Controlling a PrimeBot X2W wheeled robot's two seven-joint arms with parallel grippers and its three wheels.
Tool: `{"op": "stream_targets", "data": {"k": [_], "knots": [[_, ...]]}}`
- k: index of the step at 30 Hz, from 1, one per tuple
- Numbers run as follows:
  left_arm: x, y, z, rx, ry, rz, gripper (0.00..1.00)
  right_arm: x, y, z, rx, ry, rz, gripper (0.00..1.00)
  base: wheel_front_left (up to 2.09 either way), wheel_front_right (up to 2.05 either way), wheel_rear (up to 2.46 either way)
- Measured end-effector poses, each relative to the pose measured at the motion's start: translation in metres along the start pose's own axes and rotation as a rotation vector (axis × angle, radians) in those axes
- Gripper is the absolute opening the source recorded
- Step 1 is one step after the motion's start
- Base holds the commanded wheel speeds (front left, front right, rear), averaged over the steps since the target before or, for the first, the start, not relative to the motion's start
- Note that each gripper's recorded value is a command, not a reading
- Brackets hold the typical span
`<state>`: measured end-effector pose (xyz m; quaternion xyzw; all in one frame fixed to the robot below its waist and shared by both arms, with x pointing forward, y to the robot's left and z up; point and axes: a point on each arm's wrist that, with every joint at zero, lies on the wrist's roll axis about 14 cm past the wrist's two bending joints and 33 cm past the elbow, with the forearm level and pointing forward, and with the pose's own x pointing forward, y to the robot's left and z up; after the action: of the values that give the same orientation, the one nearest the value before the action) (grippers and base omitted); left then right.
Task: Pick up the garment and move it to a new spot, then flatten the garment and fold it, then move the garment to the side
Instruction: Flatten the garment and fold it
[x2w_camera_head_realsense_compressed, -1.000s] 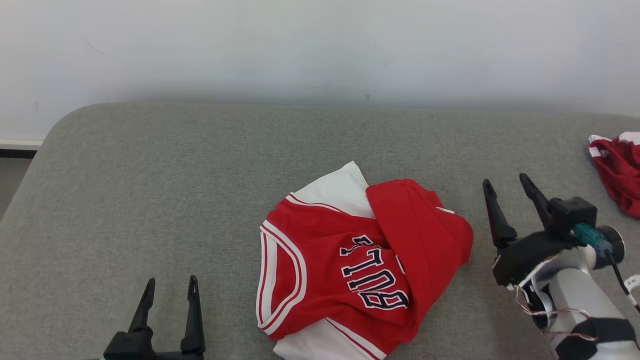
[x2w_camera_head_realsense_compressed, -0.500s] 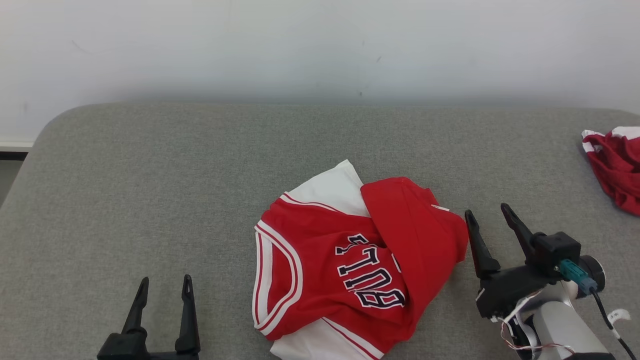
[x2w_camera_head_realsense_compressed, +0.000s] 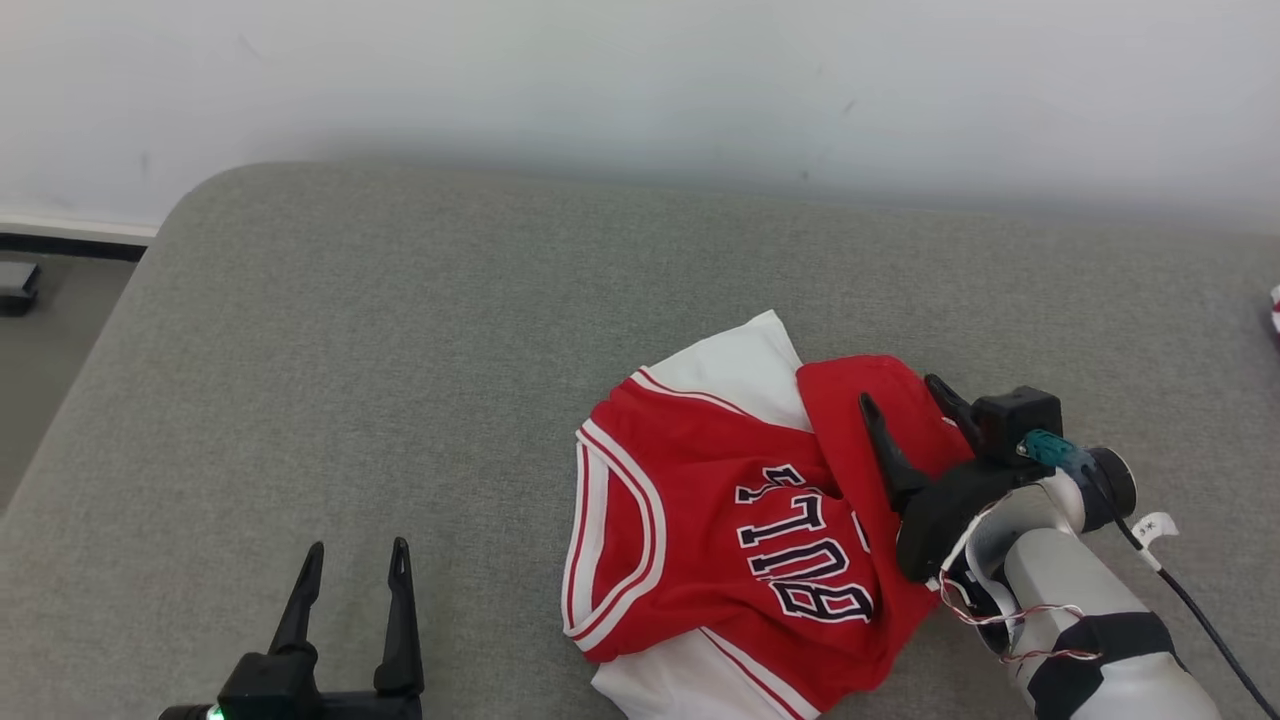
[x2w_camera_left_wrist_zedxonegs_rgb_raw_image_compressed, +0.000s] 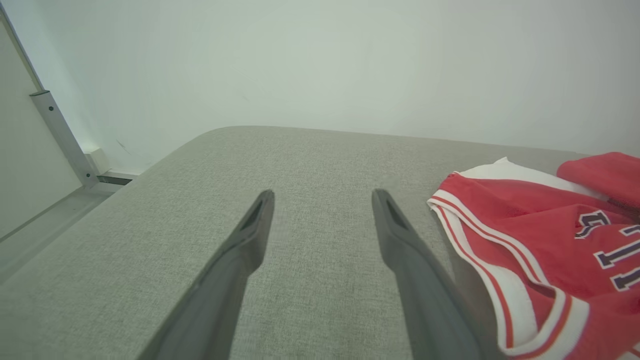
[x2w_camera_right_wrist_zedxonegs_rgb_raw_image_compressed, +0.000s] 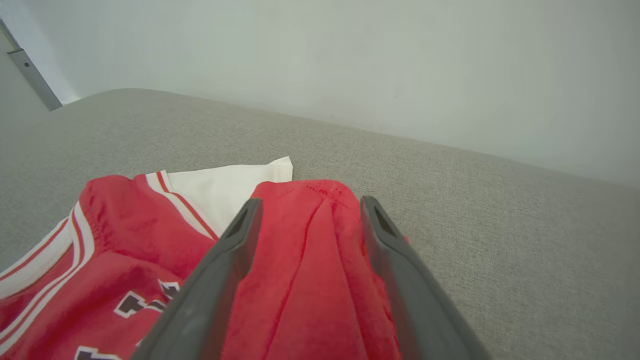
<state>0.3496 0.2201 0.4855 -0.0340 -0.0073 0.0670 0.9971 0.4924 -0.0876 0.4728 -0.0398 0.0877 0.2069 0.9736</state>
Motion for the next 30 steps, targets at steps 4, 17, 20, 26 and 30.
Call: {"op": "stream_targets", "data": {"k": [4, 17, 20, 26, 30], "knots": [[-0.004, 0.008, -0.002, -0.012, 0.008, 0.031, 1.0, 0.011, 0.005, -0.018, 0.011, 0.095, 0.015, 0.95, 0.0, 0.0, 0.0], [-0.007, 0.008, -0.003, -0.013, 0.01, 0.04, 1.0, 0.006, -0.007, 0.008, -0.01, -0.035, -0.002, 0.0, 0.0, 0.0, 0.0], [-0.005, -0.001, -0.004, -0.016, 0.011, 0.012, 1.0, -0.007, -0.021, 0.015, -0.002, -0.075, -0.036, 0.0, 0.0, 0.0, 0.0], [0.001, -0.019, -0.003, -0.024, 0.007, -0.044, 1.0, -0.052, -0.054, 0.019, 0.037, -0.155, -0.132, 0.0, 0.0, 0.0, 0.0], [0.003, -0.032, -0.006, -0.031, 0.014, -0.082, 1.0, -0.093, -0.074, 0.006, 0.074, -0.174, -0.222, 0.0, 0.0, 0.0, 0.0]]}}
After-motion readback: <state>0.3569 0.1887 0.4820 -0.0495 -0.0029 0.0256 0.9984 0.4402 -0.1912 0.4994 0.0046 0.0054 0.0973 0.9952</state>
